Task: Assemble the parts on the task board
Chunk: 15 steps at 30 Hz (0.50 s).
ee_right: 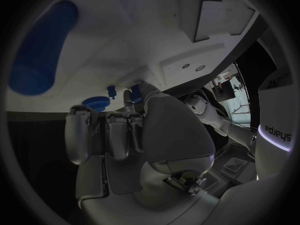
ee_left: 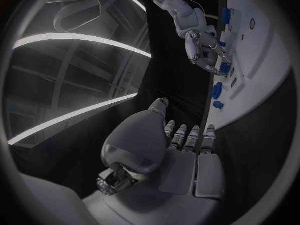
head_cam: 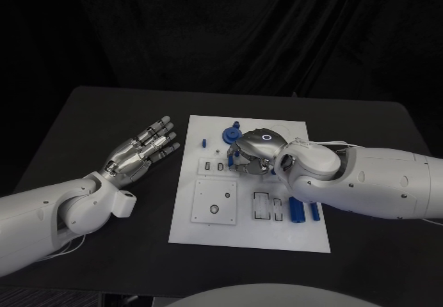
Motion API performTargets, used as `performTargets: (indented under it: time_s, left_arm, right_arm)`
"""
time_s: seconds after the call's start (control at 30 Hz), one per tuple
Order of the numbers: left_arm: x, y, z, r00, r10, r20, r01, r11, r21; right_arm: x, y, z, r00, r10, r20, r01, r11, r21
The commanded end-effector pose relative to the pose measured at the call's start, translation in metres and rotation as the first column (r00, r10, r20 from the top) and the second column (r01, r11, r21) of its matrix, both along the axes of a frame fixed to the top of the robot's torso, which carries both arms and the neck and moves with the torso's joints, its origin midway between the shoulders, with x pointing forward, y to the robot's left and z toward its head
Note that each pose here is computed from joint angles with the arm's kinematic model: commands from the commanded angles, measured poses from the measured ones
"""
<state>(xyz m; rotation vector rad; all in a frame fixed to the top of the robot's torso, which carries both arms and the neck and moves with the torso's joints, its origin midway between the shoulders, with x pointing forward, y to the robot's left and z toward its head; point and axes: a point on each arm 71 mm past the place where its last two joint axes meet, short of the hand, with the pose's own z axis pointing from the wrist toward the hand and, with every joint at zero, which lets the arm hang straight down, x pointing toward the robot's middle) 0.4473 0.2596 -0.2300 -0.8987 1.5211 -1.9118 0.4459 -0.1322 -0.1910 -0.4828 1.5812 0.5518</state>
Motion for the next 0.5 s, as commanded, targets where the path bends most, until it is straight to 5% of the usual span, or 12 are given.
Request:
performTargets:
  time_s: [0.03, 0.5]
  left_arm:
    - [-0.0009, -0.0002, 0.0054, 0.998, 0.003, 0.056, 0.000, 0.998, -0.061]
    - [-0.0009, 0.0009, 0.0045, 0.999, 0.005, 0.054, -0.002, 0.998, -0.060]
  right_arm:
    - [-0.0011, -0.0010, -0.0071, 1.000, 0.002, -0.025, -0.003, 0.999, -0.040]
    - [-0.0015, -0.0002, -0.0057, 1.000, 0.020, -0.013, -0.020, 1.000, -0.022]
